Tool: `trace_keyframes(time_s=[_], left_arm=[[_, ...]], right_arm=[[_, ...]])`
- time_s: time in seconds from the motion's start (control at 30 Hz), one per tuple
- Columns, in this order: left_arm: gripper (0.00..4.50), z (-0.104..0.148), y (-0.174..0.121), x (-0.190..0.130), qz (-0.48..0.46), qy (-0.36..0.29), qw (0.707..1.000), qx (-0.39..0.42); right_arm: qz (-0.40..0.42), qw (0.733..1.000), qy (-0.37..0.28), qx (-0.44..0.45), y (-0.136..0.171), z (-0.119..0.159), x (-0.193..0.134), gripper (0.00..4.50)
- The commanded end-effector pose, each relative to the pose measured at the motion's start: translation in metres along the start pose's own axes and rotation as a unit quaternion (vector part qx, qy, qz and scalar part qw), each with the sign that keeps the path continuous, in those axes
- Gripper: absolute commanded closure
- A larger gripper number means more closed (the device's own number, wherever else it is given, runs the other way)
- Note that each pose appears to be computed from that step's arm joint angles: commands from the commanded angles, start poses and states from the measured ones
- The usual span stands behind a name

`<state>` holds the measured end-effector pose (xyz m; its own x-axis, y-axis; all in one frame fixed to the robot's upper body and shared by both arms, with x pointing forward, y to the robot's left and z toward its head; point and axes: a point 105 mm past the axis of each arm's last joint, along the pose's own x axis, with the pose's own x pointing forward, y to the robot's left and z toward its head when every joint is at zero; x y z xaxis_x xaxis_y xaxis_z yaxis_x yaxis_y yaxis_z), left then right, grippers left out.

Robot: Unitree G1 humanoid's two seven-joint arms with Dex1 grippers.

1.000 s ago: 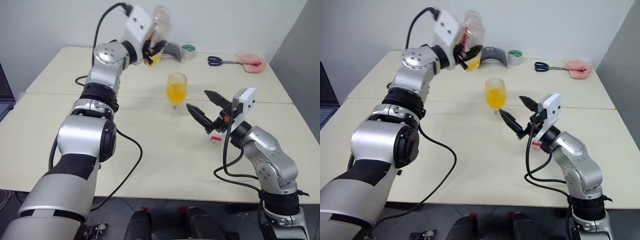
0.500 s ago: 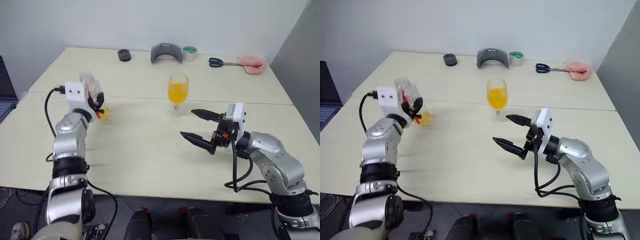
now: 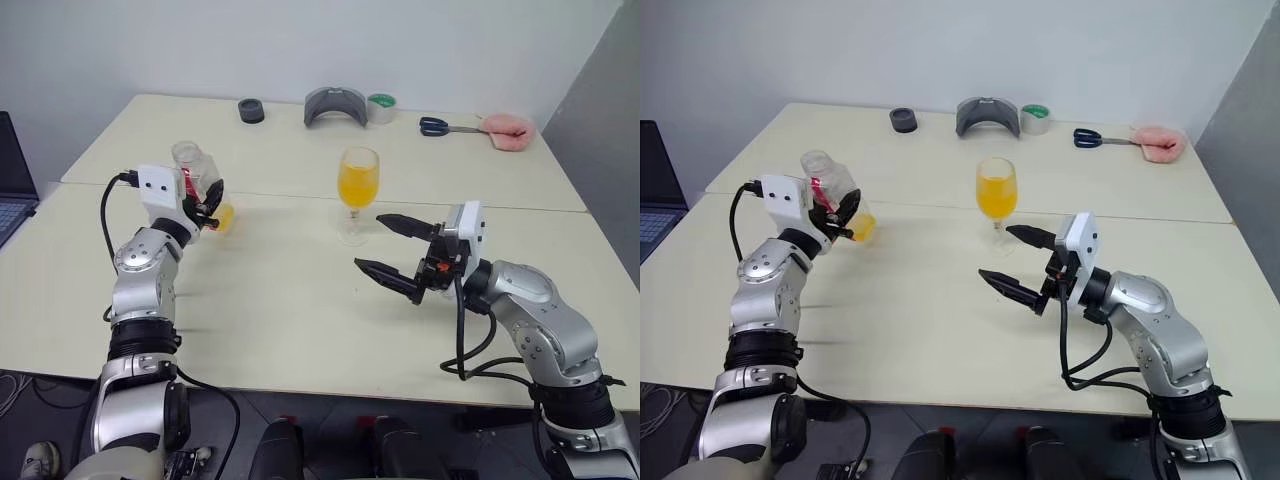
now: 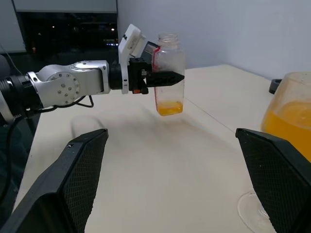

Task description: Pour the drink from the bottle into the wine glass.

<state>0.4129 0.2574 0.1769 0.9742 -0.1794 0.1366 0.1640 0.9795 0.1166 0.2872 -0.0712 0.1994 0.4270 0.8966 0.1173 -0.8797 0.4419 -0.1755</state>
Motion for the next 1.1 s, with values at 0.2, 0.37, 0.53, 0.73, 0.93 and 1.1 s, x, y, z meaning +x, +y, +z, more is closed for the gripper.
trace_keyframes(time_s=[0.2, 0.37, 0.53, 0.73, 0.93, 1.1], left_arm=[[2.68, 0.003, -0.001, 0.004, 0.004, -0.008, 1.0, -0.025], [2.33, -0.004, -0.005, 0.004, 0.004, 0.004, 1.0, -0.029], [0.76, -0.006, -0.008, 0.007, 0.004, 0.011, 0.999, -0.037], [0.05, -0.014, -0.008, -0.004, 0.009, 0.033, 0.999, -0.031], [0.05, -0.018, -0.02, -0.05, 0.011, 0.051, 0.998, -0.029], [0.05, -0.016, -0.025, -0.088, 0.038, 0.073, 0.996, -0.024]], right_arm=[[-0.005, 1.0, -0.015, -0.016, 0.002, 0.01, 0.001, 0.0], [-0.009, 1.0, -0.013, -0.011, 0.0, 0.008, 0.002, 0.0], [-0.01, 1.0, -0.015, -0.005, -0.002, 0.009, 0.003, 0.0], [-0.025, 1.0, -0.005, -0.001, -0.004, 0.004, -0.001, 0.0], [-0.074, 0.997, 0.019, 0.023, 0.0, -0.015, -0.022, 0.0], [-0.141, 0.988, 0.048, 0.035, 0.001, -0.033, -0.039, 0.0]])
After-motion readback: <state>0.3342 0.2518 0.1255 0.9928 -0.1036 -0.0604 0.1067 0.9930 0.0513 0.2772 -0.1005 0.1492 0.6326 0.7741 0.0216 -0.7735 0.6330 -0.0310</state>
